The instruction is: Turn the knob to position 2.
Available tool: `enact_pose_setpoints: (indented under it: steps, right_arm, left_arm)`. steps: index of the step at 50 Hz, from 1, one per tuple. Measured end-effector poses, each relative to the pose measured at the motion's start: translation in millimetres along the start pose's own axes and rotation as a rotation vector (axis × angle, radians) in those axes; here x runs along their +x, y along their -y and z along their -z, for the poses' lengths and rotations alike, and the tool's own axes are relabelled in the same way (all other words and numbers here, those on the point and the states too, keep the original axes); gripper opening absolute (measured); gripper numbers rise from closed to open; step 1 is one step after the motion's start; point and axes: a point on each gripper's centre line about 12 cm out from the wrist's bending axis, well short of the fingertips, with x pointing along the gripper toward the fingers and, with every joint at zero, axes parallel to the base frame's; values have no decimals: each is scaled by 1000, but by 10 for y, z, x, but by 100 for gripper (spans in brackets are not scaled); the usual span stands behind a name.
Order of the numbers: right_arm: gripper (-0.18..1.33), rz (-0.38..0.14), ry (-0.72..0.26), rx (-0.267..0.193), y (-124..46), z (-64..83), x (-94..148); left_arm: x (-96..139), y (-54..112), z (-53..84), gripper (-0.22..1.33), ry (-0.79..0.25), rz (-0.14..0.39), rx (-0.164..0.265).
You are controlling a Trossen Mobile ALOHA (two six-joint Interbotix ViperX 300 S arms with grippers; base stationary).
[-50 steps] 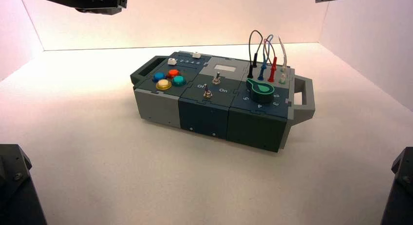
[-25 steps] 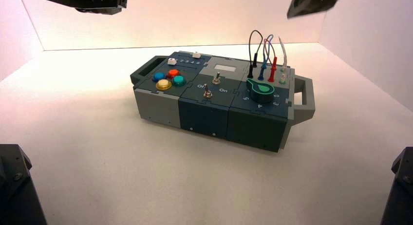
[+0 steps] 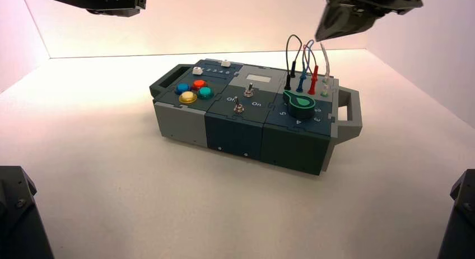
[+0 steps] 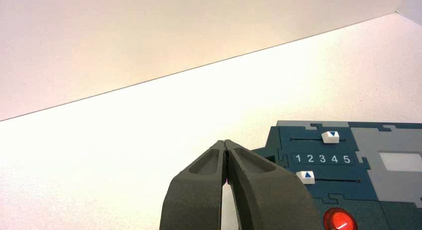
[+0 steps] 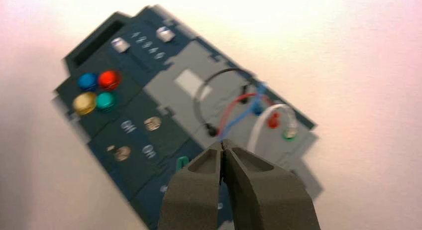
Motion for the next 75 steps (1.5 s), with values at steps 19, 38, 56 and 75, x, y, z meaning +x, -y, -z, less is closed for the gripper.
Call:
enact_pose_setpoints:
  steps: [19, 38, 56, 75]
  right_arm:
    - [-14, -74, -51, -13, -201, 177, -79]
    - [-14, -97, -129, -14, -234, 328, -96]
    - [-14, -88, -177, -12, -224, 359, 12]
    - [-14, -109, -209, -59, -395, 301, 252]
  left_arm:
    - [1, 4, -6, -16, 2, 1, -1]
    - [4, 0, -2, -16, 0, 0, -3]
    - [3, -1, 4, -16, -2, -1, -6]
    - [3, -1, 4, -16, -2, -1, -6]
